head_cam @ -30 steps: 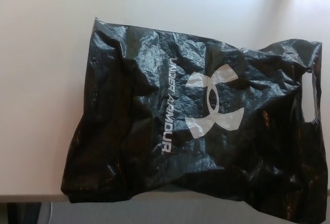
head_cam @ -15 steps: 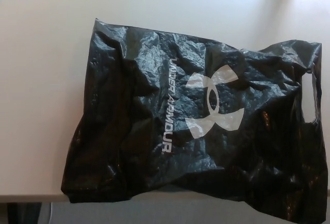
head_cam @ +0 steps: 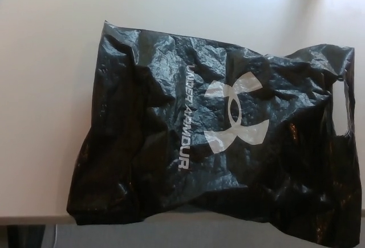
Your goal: A plastic bag is kept in the middle of the desk and the robot uses both its hands to grab the bag from the left and right and brings its hands close together to compress the bag
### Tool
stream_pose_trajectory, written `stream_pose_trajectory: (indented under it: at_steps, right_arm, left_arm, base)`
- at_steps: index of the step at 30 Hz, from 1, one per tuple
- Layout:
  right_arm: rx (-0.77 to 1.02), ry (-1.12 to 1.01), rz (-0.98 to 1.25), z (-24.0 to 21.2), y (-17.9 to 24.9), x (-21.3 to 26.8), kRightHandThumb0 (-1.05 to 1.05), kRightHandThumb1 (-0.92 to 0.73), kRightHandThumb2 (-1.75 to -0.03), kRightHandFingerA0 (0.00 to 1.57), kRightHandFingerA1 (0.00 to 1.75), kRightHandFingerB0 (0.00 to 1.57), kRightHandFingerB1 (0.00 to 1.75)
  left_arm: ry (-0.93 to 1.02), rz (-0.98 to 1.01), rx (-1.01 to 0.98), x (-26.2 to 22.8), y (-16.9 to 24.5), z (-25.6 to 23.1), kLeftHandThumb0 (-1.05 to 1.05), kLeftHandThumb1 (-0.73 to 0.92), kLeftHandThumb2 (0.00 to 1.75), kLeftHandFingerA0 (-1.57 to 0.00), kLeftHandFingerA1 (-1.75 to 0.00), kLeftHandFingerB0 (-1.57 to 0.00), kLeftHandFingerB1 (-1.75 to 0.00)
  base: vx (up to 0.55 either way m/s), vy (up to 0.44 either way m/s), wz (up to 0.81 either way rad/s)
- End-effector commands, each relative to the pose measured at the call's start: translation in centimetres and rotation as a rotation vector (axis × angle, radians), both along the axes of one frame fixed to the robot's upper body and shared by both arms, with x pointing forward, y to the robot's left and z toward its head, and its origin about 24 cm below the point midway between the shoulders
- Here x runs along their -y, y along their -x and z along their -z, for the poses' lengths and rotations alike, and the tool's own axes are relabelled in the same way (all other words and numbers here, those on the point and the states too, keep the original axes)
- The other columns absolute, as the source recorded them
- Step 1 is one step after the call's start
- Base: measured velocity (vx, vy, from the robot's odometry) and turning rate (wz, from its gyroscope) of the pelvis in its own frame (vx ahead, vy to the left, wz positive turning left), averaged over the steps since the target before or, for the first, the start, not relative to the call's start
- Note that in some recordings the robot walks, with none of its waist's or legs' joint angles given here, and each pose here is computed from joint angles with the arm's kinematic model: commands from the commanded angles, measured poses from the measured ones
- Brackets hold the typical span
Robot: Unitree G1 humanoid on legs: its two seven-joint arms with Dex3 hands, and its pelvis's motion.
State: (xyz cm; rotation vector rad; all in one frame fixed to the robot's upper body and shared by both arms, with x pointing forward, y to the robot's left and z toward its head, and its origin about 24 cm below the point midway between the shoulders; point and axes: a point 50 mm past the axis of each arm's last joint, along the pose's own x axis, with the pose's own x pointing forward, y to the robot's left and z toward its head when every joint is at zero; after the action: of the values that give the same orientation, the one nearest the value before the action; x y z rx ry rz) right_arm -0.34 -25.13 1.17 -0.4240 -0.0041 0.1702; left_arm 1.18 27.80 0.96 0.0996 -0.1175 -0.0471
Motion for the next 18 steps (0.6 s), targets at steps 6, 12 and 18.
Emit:
stream_pose_trajectory:
  at_steps: [6, 12, 18]
  right_arm:
    - [0.023, 0.007, -0.018, -0.23, -0.55, 0.78, -0.36, -0.58, -1.12, 0.01, 0.50, 0.00, 0.47]
    - [0.022, 0.011, -0.023, -0.64, -0.43, 0.58, -0.36, -0.58, -1.12, 0.02, 0.50, 0.00, 0.47]
    - [0.012, -0.003, -0.007, -0.53, -0.52, 0.55, -0.37, -0.56, -1.11, 0.01, 0.49, 0.00, 0.47]
  left_arm:
    - [0.008, -0.009, 0.049, 0.35, -0.07, -0.10, -0.67, 0.81, 0.66, -0.26, -0.33, -0.21, -0.28]
    - [0.021, -0.005, 0.040, 0.19, -0.29, -0.03, -0.66, 0.81, 0.65, -0.29, -0.34, -0.22, -0.28]
    - [0.004, 0.000, 0.030, 0.06, -0.49, -0.04, -0.70, 0.82, 0.65, -0.33, -0.35, -0.25, -0.29]
  base:
    - [0.00, 0.000, 0.00]
    - [0.00, 0.000, 0.00]
    - [0.00, 0.000, 0.00]
